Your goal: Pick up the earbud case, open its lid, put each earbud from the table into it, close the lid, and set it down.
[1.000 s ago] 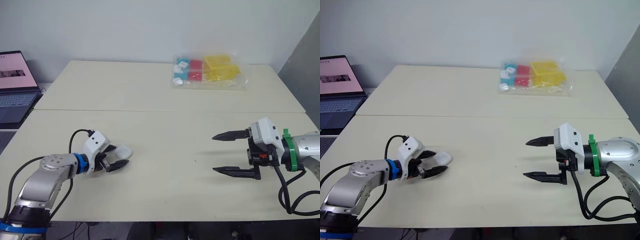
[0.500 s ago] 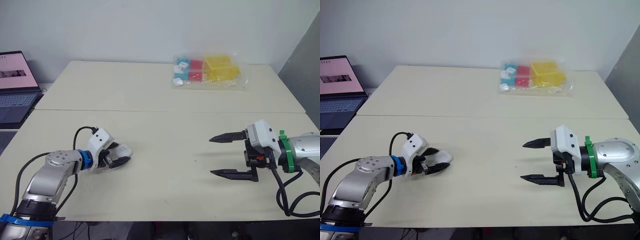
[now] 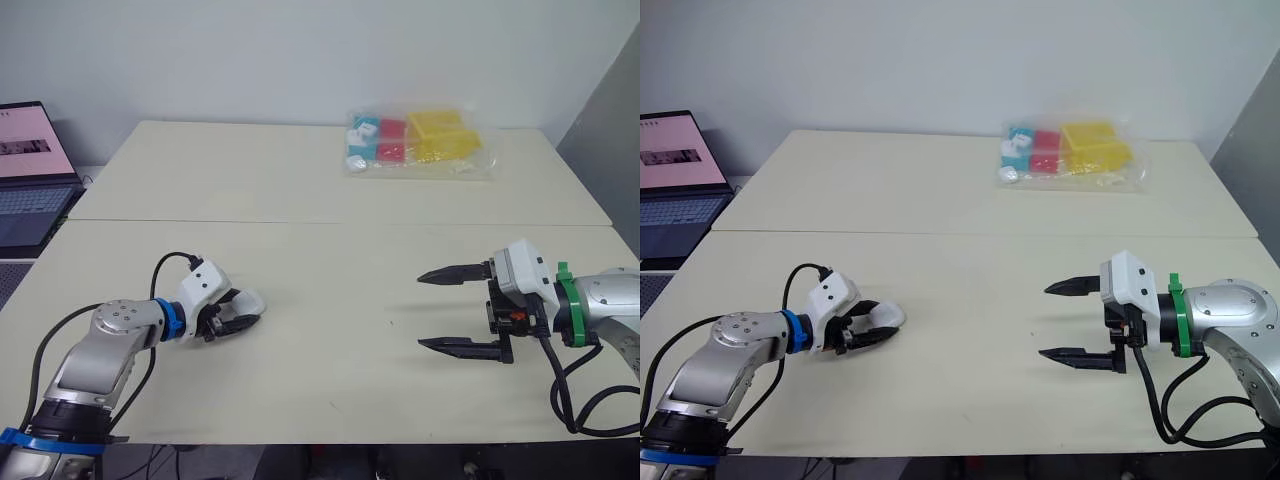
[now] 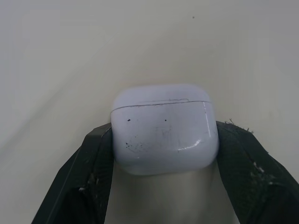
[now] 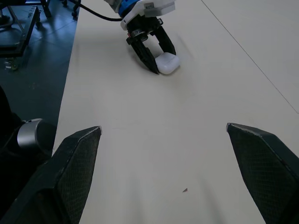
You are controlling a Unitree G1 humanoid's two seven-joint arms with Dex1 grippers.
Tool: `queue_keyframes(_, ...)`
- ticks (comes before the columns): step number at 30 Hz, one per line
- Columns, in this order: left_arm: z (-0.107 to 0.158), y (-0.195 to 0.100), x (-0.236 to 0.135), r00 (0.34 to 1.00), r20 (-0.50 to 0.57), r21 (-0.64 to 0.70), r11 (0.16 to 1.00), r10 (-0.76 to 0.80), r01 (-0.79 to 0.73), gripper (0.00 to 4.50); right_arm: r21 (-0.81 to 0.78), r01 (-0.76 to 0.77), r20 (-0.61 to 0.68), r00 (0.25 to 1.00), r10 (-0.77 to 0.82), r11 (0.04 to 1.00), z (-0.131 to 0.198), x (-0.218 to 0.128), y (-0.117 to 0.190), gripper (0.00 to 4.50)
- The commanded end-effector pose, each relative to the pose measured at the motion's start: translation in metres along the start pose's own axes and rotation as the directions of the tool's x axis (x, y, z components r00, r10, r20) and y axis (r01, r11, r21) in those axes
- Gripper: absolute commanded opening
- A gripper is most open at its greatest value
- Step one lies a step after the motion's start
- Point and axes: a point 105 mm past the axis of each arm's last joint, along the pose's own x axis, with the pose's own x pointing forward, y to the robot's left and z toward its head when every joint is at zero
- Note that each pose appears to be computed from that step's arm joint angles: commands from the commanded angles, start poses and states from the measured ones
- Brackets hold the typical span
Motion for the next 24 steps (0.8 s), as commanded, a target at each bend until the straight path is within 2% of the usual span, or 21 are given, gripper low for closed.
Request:
queue_keyframes(1, 0.041, -0.03, 0.017, 0.975, 0.15, 0.186, 0.974, -0.162, 0.133, 2.78, 0.024, 0.047, 0.021, 0.999, -0.048, 0.999, 0.007, -0.007, -0.002, 4.5)
queue_keyframes(5, 0.063, -0.05, 0.032, 0.942, 0.209, 0.309, 0.932, -0.263, 0.192, 2.78, 0.102, 0.105, 0.029, 0.994, -0.108, 0.989, 0.006, -0.009, -0.007, 4.5)
queue_keyframes(7, 0.083, -0.066, 0.045, 0.91, 0.253, 0.443, 0.876, -0.328, 0.192, 2.78, 0.187, 0.155, -0.025, 0.988, -0.153, 0.97, -0.002, -0.007, -0.007, 4.5)
queue_keyframes(10, 0.105, -0.071, 0.055, 0.882, 0.324, 0.547, 0.828, -0.342, 0.12, 2.78, 0.331, 0.213, -0.064, 0.977, -0.204, 0.919, -0.009, 0.001, -0.006, 4.5)
queue_keyframes(13, 0.118, -0.075, 0.059, 0.859, 0.364, 0.617, 0.784, -0.359, 0.066, 2.78, 0.455, 0.214, -0.04, 0.975, -0.22, 0.864, -0.01, 0.014, -0.003, 4.5)
queue_keyframes(18, 0.123, -0.074, 0.06, 0.848, 0.379, 0.664, 0.747, -0.371, 0.03, 2.78, 0.568, 0.201, -0.032, 0.974, -0.223, 0.798, -0.009, 0.026, -0.002, 4.5)
queue_keyframes(21, 0.129, -0.074, 0.06, 0.836, 0.403, 0.683, 0.73, -0.373, -0.003, 2.78, 0.675, 0.171, -0.007, 0.974, -0.225, 0.718, -0.011, 0.039, -0.003, 4.5)
queue_keyframes(24, 0.136, -0.07, 0.059, 0.82, 0.452, 0.653, 0.757, -0.35, -0.036, 2.78, 0.711, 0.114, 0.042, 0.978, -0.204, 0.694, -0.004, 0.05, -0.002, 4.5)
